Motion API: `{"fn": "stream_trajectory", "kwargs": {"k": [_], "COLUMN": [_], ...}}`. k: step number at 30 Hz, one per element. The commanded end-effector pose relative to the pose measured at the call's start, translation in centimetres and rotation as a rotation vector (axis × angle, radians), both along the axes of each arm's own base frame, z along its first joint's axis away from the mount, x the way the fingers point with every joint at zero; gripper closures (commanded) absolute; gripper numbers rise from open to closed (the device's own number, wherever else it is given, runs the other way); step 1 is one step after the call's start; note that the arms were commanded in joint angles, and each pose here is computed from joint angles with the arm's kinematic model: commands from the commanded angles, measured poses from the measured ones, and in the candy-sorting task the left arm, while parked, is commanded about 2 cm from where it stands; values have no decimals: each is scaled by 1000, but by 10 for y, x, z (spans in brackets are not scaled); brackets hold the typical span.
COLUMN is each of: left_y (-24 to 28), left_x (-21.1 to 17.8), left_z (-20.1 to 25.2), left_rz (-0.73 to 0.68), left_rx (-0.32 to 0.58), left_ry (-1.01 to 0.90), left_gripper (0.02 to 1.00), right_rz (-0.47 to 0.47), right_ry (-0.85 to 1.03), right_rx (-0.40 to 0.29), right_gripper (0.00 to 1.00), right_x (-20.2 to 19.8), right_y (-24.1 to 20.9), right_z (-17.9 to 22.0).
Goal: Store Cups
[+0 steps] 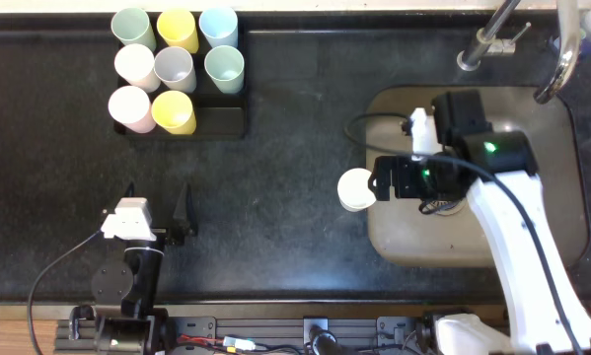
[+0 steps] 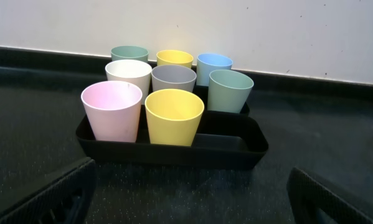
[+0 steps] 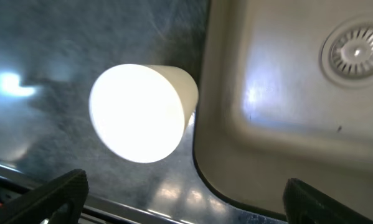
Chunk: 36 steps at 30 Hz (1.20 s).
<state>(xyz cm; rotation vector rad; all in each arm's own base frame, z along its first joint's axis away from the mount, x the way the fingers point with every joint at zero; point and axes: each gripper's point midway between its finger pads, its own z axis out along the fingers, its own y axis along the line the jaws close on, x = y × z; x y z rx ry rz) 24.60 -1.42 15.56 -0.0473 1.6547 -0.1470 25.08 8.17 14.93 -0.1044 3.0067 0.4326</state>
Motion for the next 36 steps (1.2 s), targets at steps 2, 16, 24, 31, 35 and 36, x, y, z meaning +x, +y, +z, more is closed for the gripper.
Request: {"fn": "stream_trajectory", "kwargs": {"k": [2,16,24,31,35,36], "left_y": [-3,-3,-3,-3,-3,-3], "left_x": [-1,-1,-1,-1,-1,-1], "left_z": [1,1,1,1,1,1], "left_rz": [-17,-17,-17,-17,-17,-17], "left_rx": [17,17,17,17,17,17], "left_ry": [-6,-6,-6,-6,-6,-6], "left_gripper": [18,18,18,18,18,18], "right_rz": [28,95,111,140,132,130], "right_ry": [21,104,120,107,89,73], "right_rx": [-73,-163,-169,-168,-161,-156], "right_gripper": [3,71,437,844,958,958], "right_x": [10,16,20,20,22,24], "right_y": [-3,9,15,24,28,30], "right_z": [-10,-47,-59,-60,-56,-53]}}
